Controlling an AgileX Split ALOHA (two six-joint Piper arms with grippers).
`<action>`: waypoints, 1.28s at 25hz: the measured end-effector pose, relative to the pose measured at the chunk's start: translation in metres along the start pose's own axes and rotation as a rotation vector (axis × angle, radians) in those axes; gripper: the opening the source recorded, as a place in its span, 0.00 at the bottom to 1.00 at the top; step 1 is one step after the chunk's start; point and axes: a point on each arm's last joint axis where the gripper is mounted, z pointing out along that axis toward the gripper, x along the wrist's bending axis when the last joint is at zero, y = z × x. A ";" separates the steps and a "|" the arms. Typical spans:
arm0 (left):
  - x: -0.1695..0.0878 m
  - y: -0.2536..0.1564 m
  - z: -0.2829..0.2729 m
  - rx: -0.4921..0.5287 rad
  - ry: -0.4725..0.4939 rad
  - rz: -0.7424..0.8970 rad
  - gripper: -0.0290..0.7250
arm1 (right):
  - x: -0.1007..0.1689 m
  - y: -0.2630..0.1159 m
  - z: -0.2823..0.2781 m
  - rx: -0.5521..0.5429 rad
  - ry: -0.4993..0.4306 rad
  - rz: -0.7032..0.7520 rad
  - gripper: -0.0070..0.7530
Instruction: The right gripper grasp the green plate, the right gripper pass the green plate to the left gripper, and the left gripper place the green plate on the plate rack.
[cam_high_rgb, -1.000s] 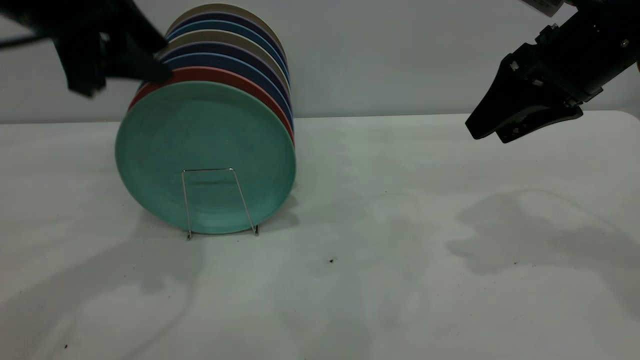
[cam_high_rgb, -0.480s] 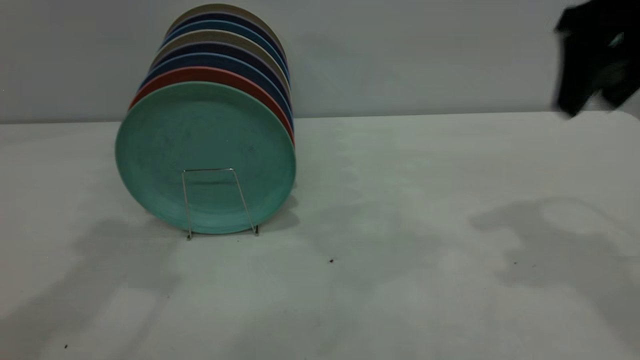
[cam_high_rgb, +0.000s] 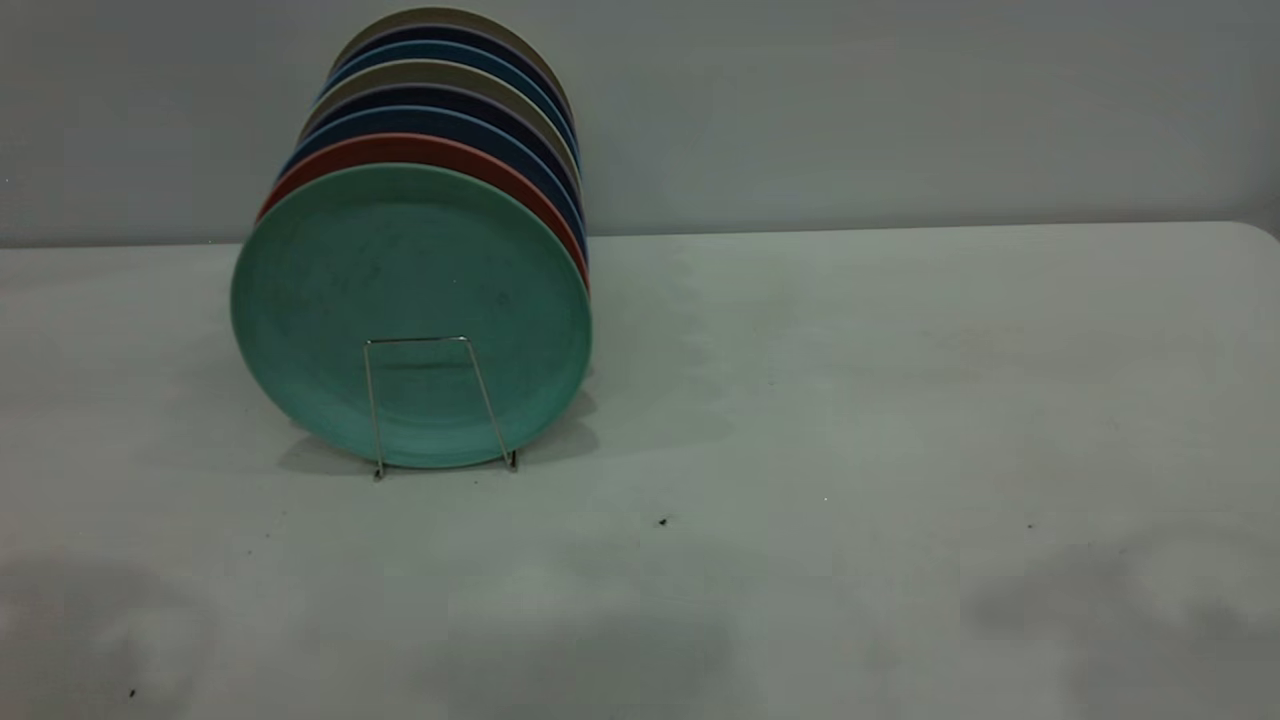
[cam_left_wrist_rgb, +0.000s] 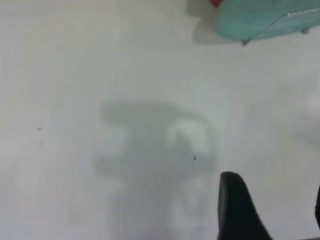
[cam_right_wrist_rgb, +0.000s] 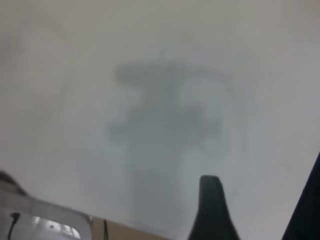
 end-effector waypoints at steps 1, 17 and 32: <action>0.000 -0.008 -0.008 -0.024 0.000 -0.002 0.57 | 0.004 -0.010 -0.008 -0.017 0.009 -0.015 0.74; -0.004 -0.182 -0.095 -0.356 -0.062 -0.011 0.59 | 0.024 -0.195 -0.040 -0.290 0.194 -0.011 0.74; -0.004 -0.239 -0.109 -0.584 -0.044 0.073 0.70 | 0.025 -0.267 -0.022 -0.608 0.172 -0.084 0.74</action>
